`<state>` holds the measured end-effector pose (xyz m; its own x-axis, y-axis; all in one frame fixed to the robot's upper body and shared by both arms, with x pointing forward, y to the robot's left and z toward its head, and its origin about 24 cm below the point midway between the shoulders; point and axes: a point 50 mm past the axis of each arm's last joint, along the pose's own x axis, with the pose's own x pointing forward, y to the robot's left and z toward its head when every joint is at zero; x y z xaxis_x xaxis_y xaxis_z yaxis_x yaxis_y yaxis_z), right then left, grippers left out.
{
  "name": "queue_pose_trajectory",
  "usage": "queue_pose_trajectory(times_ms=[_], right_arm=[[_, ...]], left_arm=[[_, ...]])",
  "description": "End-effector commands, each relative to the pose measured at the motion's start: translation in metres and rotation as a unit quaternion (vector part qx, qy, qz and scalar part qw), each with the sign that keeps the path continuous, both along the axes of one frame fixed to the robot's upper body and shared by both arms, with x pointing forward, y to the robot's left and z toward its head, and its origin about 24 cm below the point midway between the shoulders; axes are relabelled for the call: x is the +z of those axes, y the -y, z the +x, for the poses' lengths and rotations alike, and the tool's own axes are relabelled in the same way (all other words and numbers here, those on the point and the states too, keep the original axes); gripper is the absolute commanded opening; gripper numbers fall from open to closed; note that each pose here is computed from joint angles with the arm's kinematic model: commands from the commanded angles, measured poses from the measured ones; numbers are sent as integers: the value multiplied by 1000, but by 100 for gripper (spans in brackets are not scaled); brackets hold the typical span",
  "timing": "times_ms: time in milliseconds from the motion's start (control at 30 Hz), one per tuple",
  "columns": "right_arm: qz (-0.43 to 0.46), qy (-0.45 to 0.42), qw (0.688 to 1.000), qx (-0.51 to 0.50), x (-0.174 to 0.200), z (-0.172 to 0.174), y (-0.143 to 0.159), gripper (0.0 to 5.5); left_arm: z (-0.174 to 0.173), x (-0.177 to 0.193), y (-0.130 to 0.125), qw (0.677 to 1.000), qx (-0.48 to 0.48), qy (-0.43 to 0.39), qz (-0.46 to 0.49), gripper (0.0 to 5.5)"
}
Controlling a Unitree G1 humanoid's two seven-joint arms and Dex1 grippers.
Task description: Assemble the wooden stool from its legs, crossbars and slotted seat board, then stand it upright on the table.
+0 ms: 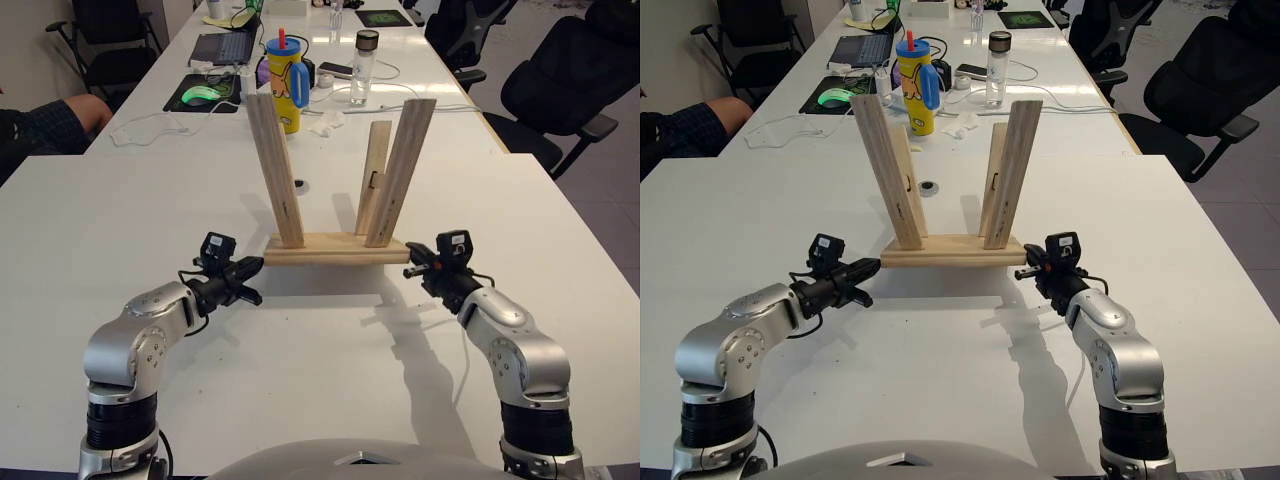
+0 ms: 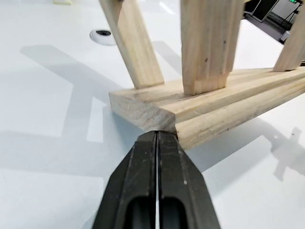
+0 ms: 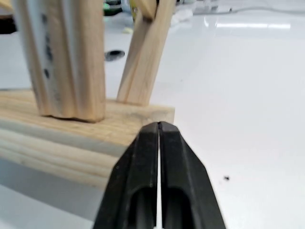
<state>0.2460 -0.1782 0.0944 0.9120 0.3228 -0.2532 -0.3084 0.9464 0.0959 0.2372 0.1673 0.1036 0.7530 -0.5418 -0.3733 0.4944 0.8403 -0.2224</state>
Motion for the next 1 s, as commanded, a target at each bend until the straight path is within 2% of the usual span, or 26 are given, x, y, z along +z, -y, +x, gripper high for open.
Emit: queue_pose_trajectory(times_ms=[33, 433, 633, 800, 833, 867, 933, 1000], right_arm=[[99, 60, 977, 178, 36, 10, -52, 0], [72, 77, 991, 78, 28, 51, -28, 0], [73, 98, 993, 2, 25, 51, -6, 0], [90, 173, 975, -107, 34, 28, 23, 0], [82, 160, 977, -115, 28, 23, 25, 0], [60, 98, 988, -105, 8, 18, 22, 0], [18, -18, 999, -29, -28, 5, 4, 0], [21, -74, 996, 55, -42, -5, -22, 0]], left_arm=[[-22, 47, 70, 946, -284, 61, -143, 1], [-17, 46, 66, 948, -292, 70, -105, 1], [-18, 25, 45, 972, -214, 88, -27, 1], [-34, 11, 49, 975, -201, 94, -7, 77], [-36, 9, 51, 975, -199, 95, -6, 92], [-37, 6, 54, 974, -201, 101, 7, 108], [-37, 1, 59, 973, -201, 113, 23, 140], [-34, -4, 61, 973, -193, 120, 36, 169]])
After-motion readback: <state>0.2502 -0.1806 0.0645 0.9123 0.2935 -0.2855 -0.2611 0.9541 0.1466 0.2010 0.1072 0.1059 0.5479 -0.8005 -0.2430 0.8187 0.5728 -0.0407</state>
